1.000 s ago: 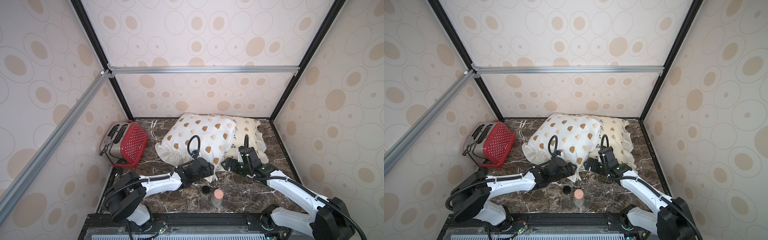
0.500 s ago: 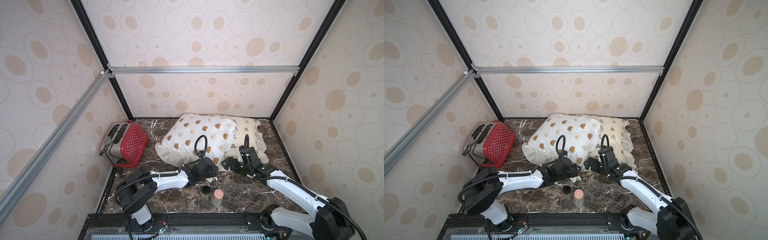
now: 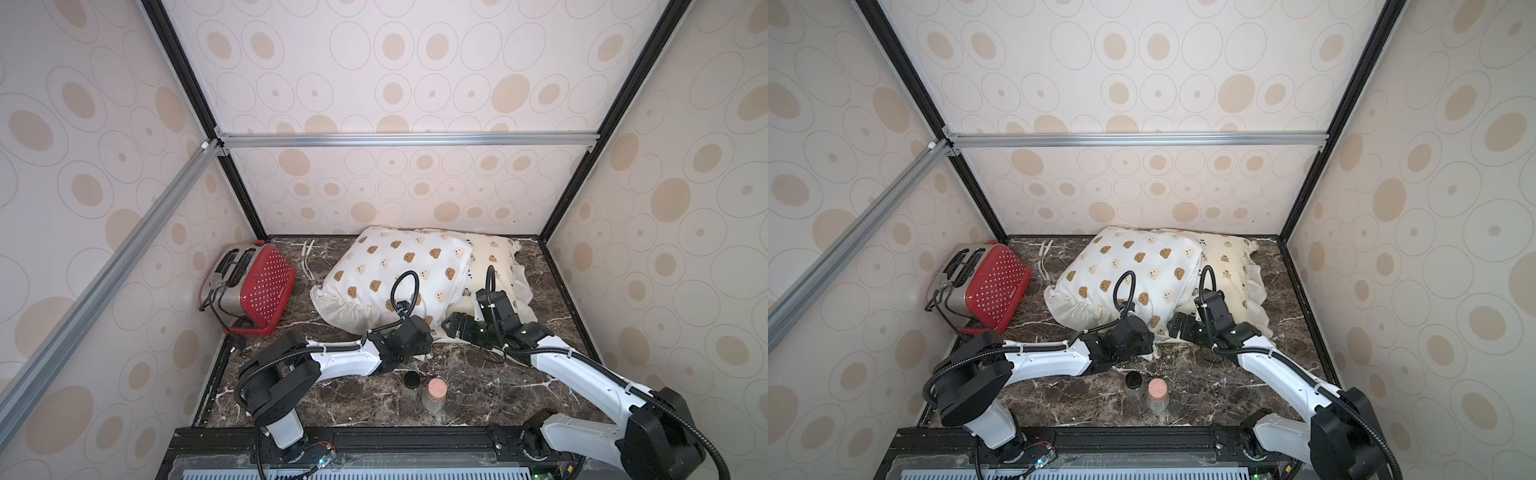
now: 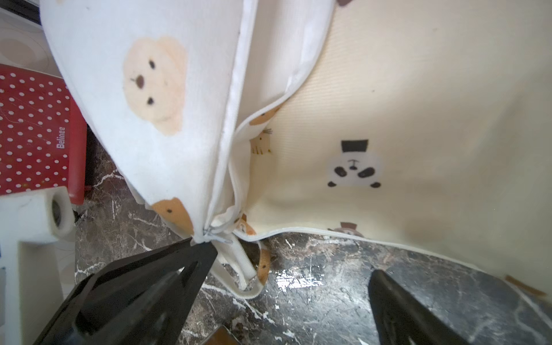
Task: Zip up pillowcases
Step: Pick up the pillowcase from the pillowcase.
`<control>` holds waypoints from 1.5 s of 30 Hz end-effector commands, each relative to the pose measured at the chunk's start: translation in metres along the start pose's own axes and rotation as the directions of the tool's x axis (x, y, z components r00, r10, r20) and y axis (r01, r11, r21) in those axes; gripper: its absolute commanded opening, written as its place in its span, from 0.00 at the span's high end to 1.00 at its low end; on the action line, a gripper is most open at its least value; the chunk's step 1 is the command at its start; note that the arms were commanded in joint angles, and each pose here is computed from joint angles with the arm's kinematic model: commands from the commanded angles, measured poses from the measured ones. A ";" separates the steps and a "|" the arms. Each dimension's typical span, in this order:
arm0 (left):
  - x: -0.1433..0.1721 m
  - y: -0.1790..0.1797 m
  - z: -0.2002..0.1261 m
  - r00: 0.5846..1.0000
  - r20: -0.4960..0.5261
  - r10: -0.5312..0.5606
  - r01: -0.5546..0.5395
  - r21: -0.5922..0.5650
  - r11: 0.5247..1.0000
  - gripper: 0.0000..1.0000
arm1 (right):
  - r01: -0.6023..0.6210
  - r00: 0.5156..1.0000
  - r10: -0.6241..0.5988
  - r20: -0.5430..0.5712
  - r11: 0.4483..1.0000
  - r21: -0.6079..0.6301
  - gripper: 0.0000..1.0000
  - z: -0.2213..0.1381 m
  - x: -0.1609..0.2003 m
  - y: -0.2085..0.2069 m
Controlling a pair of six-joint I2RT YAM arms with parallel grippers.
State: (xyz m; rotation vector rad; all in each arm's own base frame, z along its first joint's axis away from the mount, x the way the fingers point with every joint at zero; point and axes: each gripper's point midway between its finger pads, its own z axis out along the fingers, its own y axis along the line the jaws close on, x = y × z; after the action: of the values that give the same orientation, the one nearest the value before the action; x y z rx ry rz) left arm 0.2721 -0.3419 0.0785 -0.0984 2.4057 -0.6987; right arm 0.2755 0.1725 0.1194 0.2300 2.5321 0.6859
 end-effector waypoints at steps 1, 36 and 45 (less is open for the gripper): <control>-0.012 -0.004 -0.005 0.998 0.054 0.026 -0.025 -0.023 0.999 0.89 | 0.016 1.000 -0.016 -0.019 1.000 -0.012 0.00 -0.002 -0.001 0.005; -0.050 0.061 -0.097 0.982 0.109 0.151 -0.137 -0.128 0.982 1.00 | 0.307 0.932 -0.313 -0.185 0.950 -0.062 0.01 0.012 0.064 0.081; -0.051 0.059 -0.100 0.980 0.101 0.170 -0.157 -0.126 0.980 1.00 | 0.327 0.927 -0.336 -0.168 0.942 -0.080 0.01 0.022 0.056 0.096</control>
State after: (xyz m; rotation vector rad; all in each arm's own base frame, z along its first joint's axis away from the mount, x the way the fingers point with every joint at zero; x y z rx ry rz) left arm 0.2606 -0.2410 0.1424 -0.0053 2.3055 -0.5089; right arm 0.2322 0.2711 0.1181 -0.2757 2.6624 0.6507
